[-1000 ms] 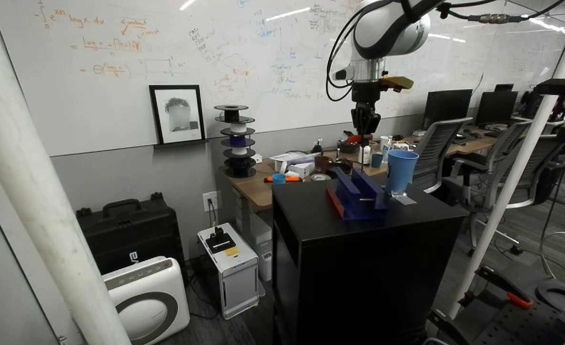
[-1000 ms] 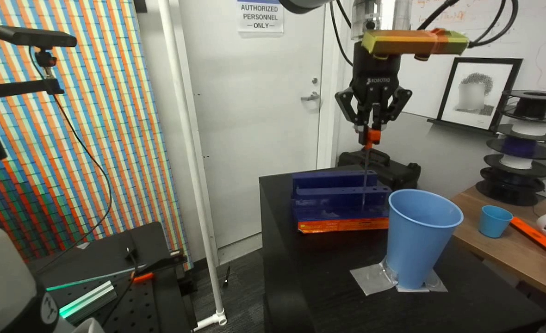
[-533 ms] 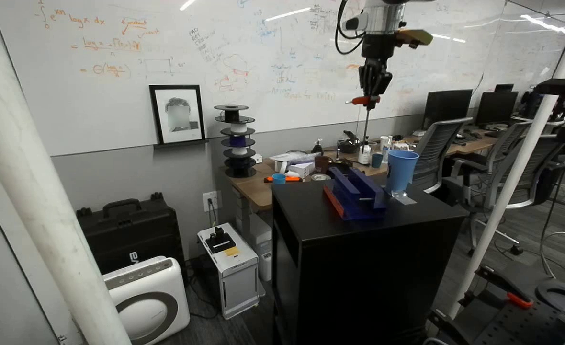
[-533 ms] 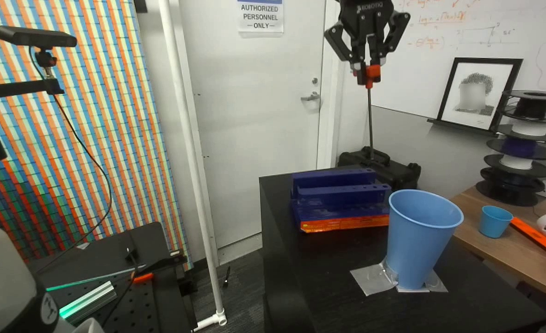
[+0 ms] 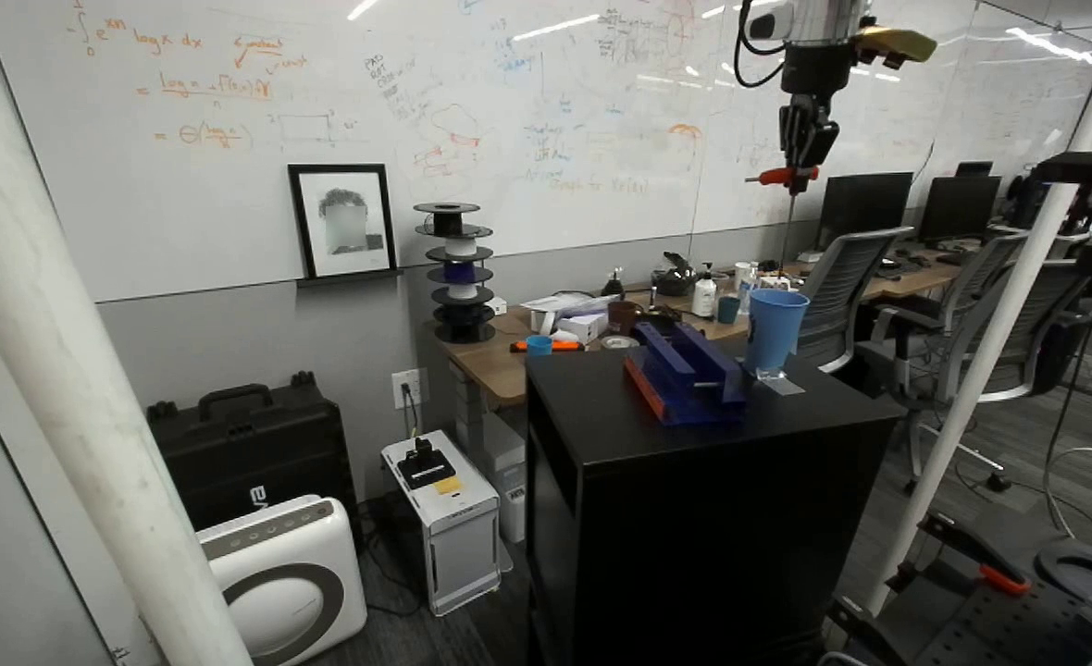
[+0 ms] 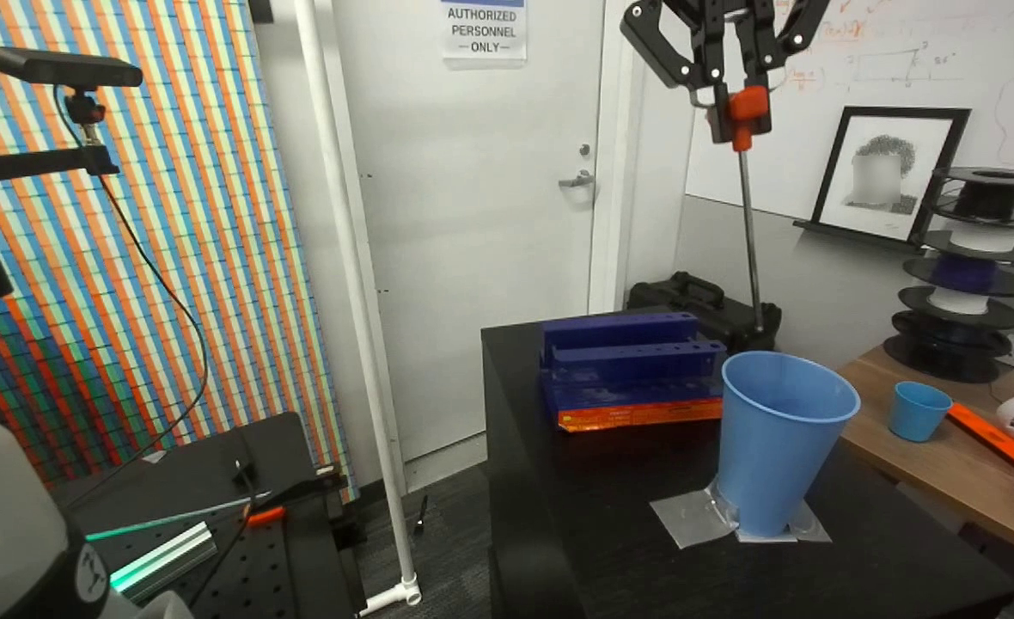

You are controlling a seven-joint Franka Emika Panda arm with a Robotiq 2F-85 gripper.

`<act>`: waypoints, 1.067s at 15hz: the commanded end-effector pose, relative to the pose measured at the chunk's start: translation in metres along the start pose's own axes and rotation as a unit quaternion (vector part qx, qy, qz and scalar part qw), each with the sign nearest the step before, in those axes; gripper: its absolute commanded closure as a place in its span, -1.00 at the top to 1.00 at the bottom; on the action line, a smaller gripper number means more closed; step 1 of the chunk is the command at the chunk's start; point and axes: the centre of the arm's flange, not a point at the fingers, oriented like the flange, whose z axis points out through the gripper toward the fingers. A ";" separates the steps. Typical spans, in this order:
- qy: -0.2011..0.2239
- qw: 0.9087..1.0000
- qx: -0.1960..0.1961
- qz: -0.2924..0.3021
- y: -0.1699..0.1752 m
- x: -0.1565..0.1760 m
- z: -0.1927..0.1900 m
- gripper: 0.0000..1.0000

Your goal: Put the metal object with an orange handle in the blue cup

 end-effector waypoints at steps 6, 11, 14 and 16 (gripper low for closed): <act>-0.024 0.998 0.045 0.042 0.013 0.000 0.086 -0.75; -0.031 0.997 0.060 0.042 0.027 0.010 0.112 -0.09; -0.003 0.996 0.069 0.055 0.026 0.008 0.091 0.20; 0.033 0.993 0.063 0.095 0.015 0.009 0.054 0.52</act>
